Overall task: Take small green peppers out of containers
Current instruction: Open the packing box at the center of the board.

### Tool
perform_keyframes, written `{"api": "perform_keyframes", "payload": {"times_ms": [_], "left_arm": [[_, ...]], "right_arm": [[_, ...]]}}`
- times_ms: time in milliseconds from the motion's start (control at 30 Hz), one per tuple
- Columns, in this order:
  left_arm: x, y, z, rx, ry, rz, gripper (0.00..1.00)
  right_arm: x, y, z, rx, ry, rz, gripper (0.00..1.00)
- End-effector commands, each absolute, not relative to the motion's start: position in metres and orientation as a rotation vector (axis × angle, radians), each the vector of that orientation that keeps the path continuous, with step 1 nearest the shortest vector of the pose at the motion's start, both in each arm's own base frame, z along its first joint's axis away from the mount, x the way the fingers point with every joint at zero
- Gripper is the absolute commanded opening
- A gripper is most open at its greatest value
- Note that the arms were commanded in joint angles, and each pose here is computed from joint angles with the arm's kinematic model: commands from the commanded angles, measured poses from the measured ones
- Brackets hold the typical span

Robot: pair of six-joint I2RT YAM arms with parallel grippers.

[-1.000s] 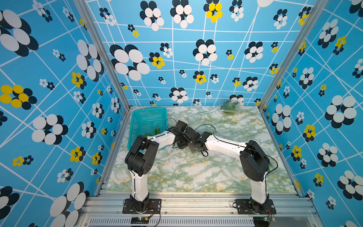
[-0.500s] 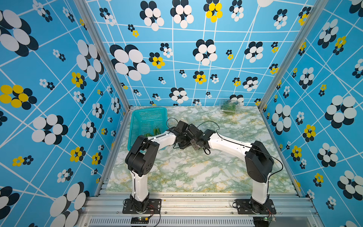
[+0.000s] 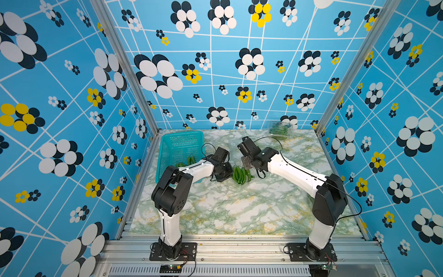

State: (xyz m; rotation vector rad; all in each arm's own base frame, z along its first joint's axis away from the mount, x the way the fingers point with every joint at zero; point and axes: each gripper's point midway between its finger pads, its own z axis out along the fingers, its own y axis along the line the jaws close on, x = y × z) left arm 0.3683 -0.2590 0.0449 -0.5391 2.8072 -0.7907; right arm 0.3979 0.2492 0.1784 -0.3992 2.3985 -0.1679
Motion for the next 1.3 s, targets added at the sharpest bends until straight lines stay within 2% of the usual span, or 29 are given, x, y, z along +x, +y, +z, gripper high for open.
{"api": "perform_keyframes", "payload": {"times_ms": [0,200,333,467,667,800,933,1067,1267], "left_arm": [[0.353,-0.244,0.047,-0.565,2.871,-0.712,0.08],[0.355,-0.245,0.051,-0.556,2.866,-0.711,0.12],[0.357,-0.246,0.054,-0.558,2.856,-0.719,0.17],[0.362,-0.248,0.062,-0.551,2.829,-0.738,0.21],[0.367,-0.248,0.087,-0.531,2.777,-0.758,0.31],[0.365,-0.241,0.1,-0.514,2.77,-0.719,0.35],[0.36,-0.232,0.108,-0.506,2.766,-0.671,0.35],[0.357,-0.223,0.115,-0.5,2.754,-0.638,0.35],[0.351,-0.214,0.125,-0.498,2.736,-0.62,0.35]], "right_arm": [[0.409,0.235,0.184,-0.349,2.434,-0.161,0.23],[0.422,0.221,0.186,-0.321,2.457,-0.137,0.47],[0.431,0.214,0.188,-0.284,2.472,-0.099,0.53],[0.438,0.205,0.191,-0.25,2.467,-0.107,0.55],[0.44,0.208,0.197,-0.28,2.467,-0.038,0.55],[0.43,0.23,0.189,-0.34,2.527,0.111,0.52],[0.416,0.256,0.175,-0.387,2.585,0.253,0.45],[0.401,0.279,0.153,-0.476,2.627,0.286,0.37],[0.38,0.306,0.125,-0.585,2.677,0.284,0.35]]}}
